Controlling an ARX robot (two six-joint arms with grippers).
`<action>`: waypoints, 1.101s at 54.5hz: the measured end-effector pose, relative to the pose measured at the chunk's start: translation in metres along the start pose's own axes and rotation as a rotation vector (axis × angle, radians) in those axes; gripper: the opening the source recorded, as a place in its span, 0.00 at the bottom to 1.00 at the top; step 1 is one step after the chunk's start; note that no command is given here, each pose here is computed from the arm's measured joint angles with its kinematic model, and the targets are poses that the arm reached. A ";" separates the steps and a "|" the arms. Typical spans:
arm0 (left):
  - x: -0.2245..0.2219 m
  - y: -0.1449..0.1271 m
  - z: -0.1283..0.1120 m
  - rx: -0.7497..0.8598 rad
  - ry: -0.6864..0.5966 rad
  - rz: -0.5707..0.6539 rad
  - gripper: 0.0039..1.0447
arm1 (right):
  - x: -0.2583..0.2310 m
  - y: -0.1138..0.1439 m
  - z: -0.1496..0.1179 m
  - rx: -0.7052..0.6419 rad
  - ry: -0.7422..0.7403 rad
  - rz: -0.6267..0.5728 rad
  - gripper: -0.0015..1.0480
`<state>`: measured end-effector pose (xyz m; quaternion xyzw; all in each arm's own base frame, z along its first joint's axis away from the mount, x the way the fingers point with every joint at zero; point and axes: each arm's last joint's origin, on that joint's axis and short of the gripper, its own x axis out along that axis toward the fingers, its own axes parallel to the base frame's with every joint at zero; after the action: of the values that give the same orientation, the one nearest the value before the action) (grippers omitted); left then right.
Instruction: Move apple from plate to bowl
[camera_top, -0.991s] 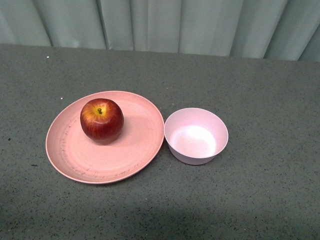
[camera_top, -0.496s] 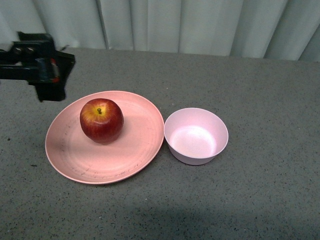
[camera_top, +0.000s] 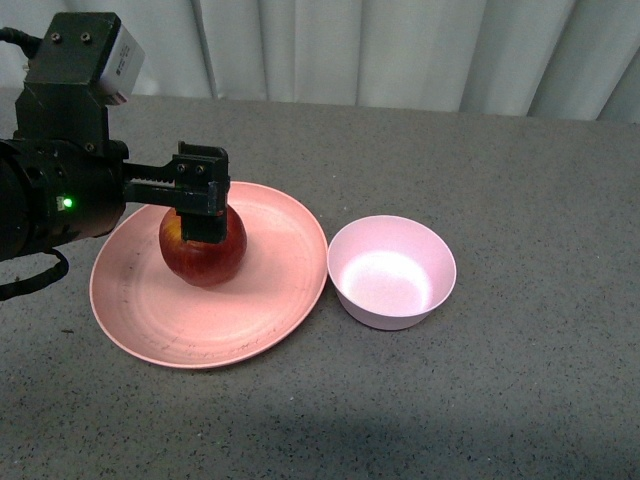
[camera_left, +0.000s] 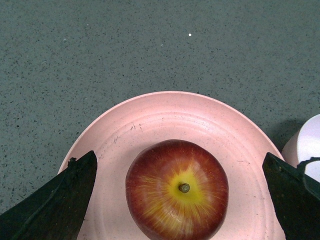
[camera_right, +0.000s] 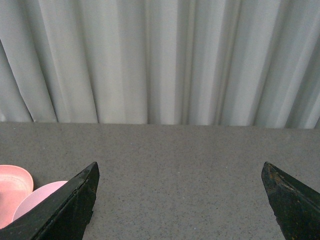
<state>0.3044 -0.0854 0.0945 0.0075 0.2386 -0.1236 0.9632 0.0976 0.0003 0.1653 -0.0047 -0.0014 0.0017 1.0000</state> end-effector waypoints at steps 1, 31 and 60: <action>0.002 0.000 -0.001 0.001 0.004 -0.001 0.94 | 0.000 0.000 0.000 0.000 0.000 0.000 0.91; 0.024 -0.004 -0.021 0.026 0.089 0.008 0.94 | 0.000 0.000 0.000 0.000 0.000 0.000 0.91; 0.032 -0.003 -0.037 0.046 0.133 0.010 0.87 | 0.000 0.000 0.000 0.000 0.000 0.000 0.91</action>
<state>0.3139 -0.0934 0.0477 0.0391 0.2990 -0.1237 0.9454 0.0976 0.0003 0.1653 -0.0049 -0.0016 0.0017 1.0000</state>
